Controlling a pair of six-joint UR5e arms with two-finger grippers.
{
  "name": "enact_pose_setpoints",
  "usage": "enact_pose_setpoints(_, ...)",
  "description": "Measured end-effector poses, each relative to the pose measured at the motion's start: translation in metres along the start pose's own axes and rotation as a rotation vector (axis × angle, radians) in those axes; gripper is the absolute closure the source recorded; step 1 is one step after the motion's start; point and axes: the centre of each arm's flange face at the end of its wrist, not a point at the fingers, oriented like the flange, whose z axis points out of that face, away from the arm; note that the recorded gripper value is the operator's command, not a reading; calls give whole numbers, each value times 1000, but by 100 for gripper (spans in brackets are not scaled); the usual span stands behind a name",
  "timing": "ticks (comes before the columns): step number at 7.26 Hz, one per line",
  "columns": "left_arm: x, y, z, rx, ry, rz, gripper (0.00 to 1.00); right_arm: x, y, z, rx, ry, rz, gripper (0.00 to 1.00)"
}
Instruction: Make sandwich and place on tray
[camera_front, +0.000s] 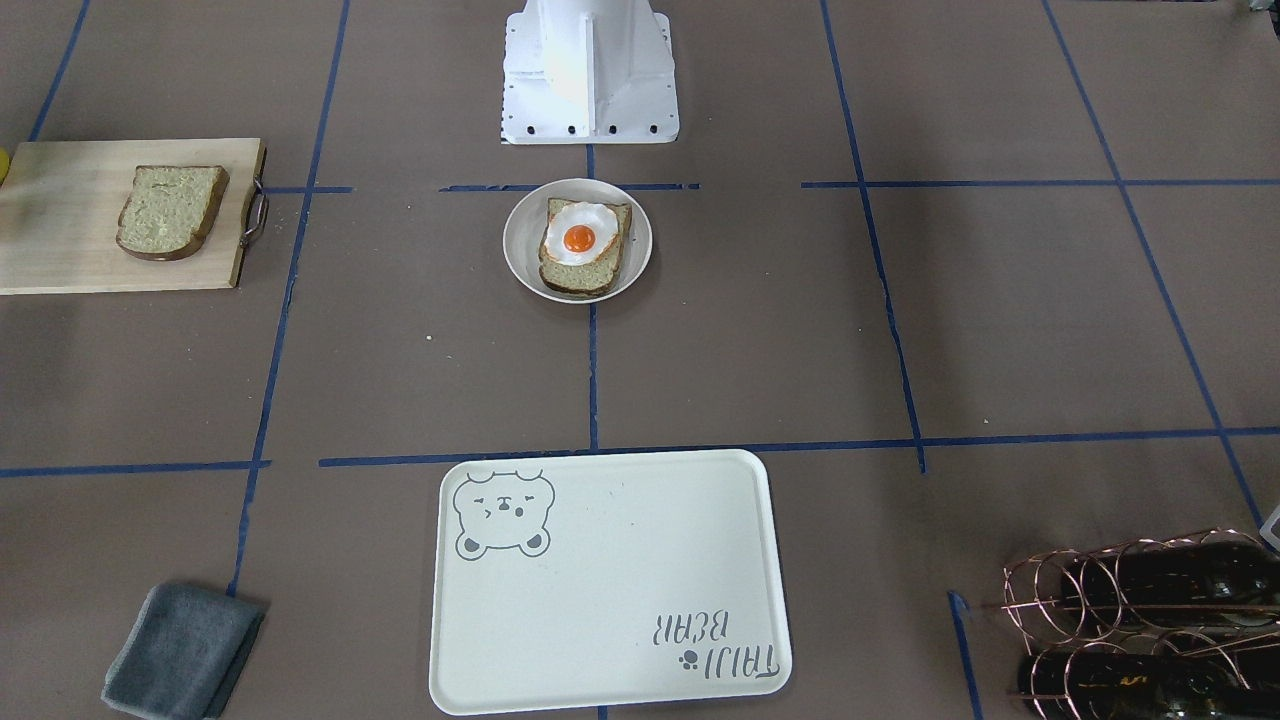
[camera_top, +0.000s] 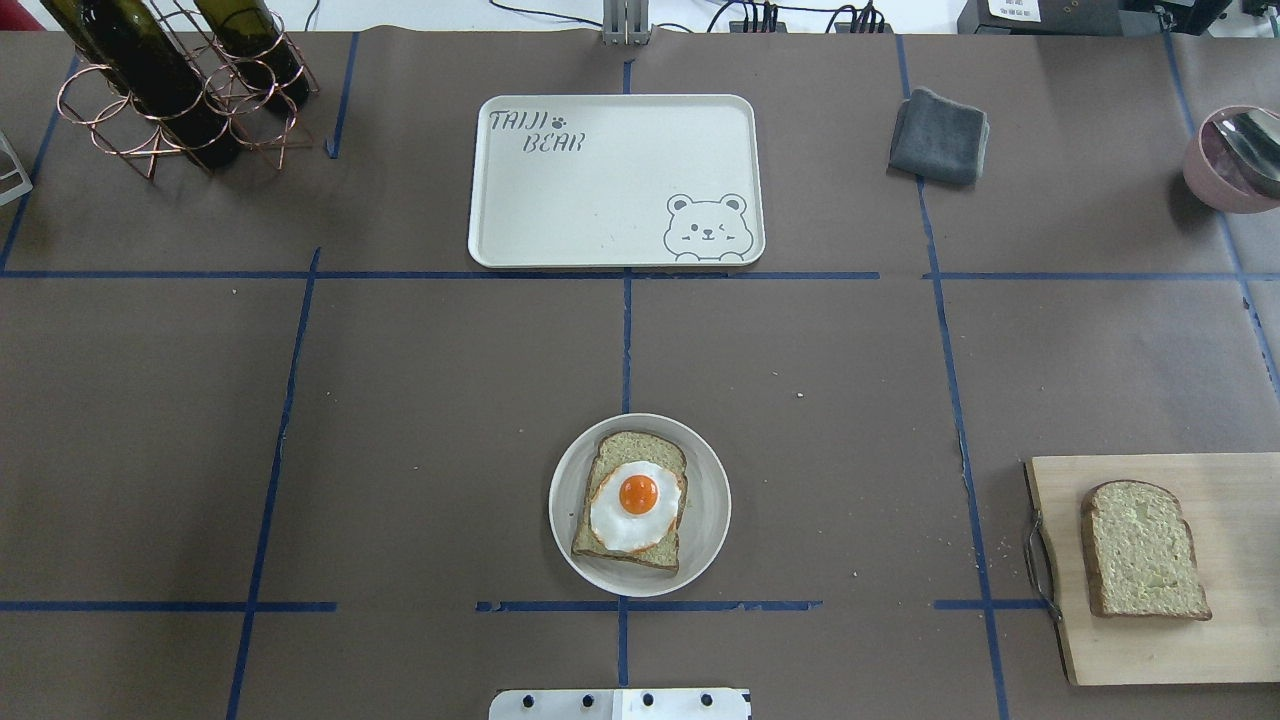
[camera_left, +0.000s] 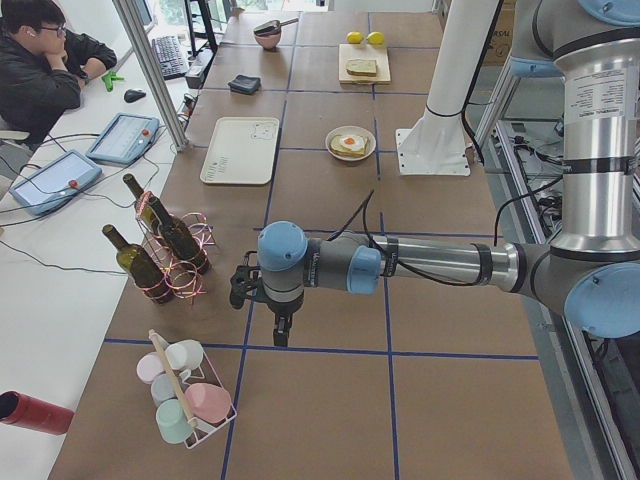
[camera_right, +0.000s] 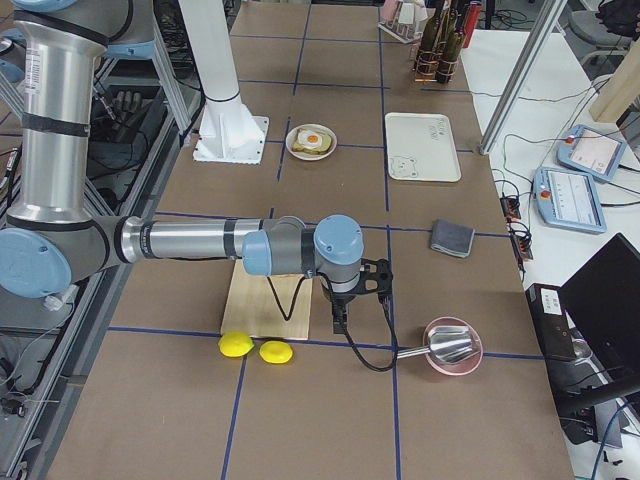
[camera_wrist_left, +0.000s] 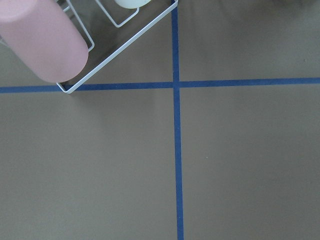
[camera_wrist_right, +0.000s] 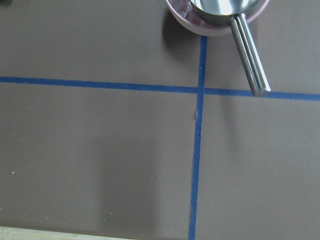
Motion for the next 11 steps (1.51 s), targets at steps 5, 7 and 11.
enact_pose_setpoints(5,54,-47,-14,63,22,-6,0,-47,-33,30,-39,-97,66,0)
enact_pose_setpoints(7,73,-52,-14,84,62,-17,0,-90,-32,48,-10,-100,97,0)
enact_pose_setpoints(11,159,-50,7,77,141,-10,0,-178,49,91,18,-39,164,0)
